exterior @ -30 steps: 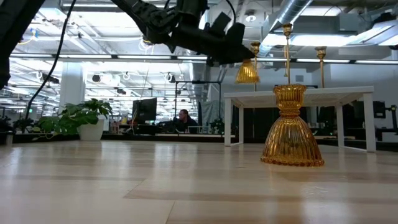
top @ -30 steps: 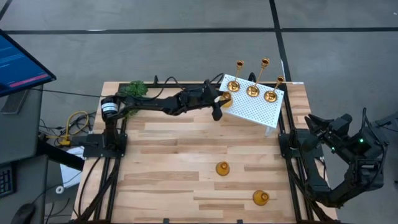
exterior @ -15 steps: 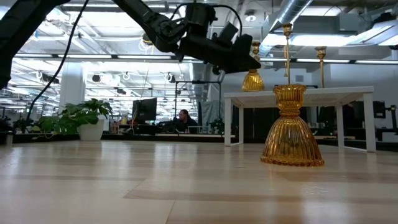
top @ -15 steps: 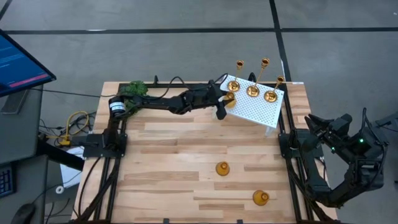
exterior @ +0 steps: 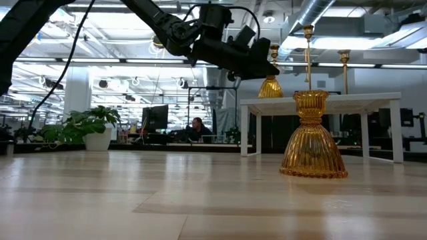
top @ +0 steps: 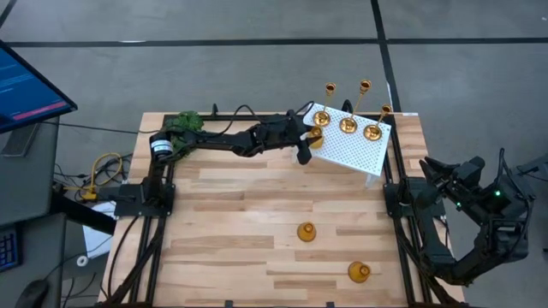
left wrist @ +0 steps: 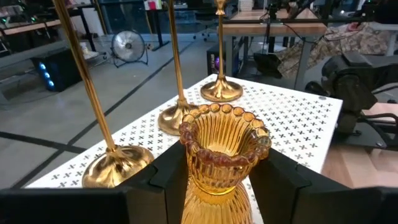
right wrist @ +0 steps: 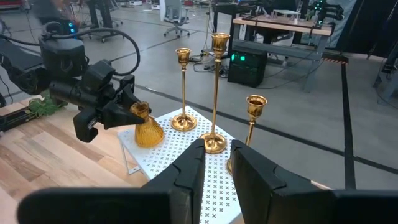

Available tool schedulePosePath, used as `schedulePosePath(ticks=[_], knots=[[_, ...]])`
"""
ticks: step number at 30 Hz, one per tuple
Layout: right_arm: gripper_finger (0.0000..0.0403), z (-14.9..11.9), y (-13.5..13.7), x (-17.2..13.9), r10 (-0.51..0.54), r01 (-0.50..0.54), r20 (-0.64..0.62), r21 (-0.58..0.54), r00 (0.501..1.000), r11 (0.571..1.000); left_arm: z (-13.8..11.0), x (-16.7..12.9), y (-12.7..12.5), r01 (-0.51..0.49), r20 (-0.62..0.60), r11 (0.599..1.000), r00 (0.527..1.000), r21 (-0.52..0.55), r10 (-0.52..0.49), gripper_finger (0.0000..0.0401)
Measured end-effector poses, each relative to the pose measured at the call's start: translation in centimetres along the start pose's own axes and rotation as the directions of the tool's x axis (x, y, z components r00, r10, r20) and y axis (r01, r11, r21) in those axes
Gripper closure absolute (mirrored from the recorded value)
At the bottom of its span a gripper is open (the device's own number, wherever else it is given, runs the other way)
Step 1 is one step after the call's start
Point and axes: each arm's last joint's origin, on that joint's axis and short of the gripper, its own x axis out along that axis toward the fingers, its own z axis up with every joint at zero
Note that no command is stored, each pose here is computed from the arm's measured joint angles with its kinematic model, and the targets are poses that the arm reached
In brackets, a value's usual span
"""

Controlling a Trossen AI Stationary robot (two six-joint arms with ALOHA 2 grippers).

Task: Pick & Place candle stick holders
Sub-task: Put the top yellow candle holder on the shelf

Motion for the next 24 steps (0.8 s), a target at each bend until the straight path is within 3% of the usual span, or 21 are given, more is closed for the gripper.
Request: schedulePosePath(ticks=[6, 24], knots=[[0.0334, 0.00, 0.00, 0.00, 0.000, 0.000, 0.000, 0.000, 1.000, 1.000, -0.10, 0.00, 0.03, -0.001, -0.010, 1.000, 1.000, 0.000, 0.001, 0.0233], [0.0334, 0.00, 0.00, 0.00, 0.000, 0.000, 0.000, 0.001, 1.000, 1.000, -0.24, 0.00, 0.60, -0.013, -0.020, 1.000, 1.000, 0.009, 0.014, 0.0233]])
